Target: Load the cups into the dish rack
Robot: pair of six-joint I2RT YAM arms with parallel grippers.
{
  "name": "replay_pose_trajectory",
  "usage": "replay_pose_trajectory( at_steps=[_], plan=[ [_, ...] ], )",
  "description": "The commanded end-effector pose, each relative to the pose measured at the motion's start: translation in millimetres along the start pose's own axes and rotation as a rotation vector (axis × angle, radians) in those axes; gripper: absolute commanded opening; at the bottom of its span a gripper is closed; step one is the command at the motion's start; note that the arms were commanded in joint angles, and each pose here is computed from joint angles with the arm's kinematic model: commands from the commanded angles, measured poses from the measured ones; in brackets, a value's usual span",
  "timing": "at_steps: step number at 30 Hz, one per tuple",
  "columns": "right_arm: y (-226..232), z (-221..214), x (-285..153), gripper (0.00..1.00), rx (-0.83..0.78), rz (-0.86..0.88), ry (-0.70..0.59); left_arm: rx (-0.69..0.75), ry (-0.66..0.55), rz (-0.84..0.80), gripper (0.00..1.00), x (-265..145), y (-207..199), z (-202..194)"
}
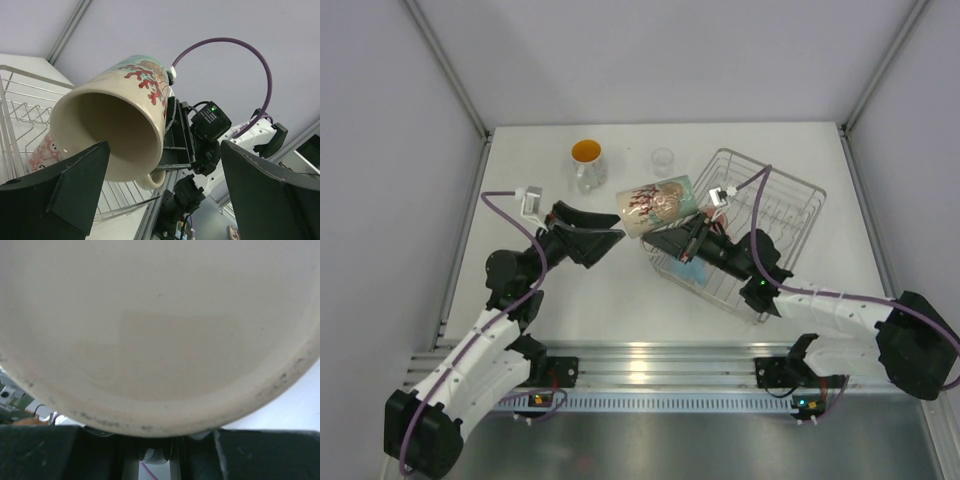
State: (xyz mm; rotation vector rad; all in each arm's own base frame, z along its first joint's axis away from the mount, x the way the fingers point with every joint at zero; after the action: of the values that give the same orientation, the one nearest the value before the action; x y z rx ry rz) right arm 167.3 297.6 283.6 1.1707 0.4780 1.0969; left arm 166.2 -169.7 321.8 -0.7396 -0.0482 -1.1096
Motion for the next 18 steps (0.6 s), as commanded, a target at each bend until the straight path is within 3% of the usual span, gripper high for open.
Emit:
replay_pose_trajectory(
  at_steps=[1, 7, 18],
  plan=[
    [52, 33, -13, 0.0, -0.075, 0.199, -0.136, 0.027, -0.009, -0.046, 0.98, 1, -8, 4],
    [35, 49, -35, 0.0, -0.125, 0.084, -0.201, 0.024, -0.005, -0.044, 0.98, 0, -7, 2],
    [4, 69, -93, 0.0, -0.309, -0.358, -0.361, 0.054, -0.003, 0.008, 0.98, -2, 0, 0]
  ],
)
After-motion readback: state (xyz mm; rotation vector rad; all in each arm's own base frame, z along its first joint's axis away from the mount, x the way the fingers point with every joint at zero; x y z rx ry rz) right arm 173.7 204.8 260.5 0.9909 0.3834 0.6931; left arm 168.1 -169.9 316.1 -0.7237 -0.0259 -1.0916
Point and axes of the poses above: each gripper's point midway between its finger pads, its own x axis out along the fingers, its own y axis along the line the jaws close on, z = x × y, the point moved 6 cm from there along -x, back along the fingers, and after that the axes turned 8 degrees about x, right-handed, at the moved point
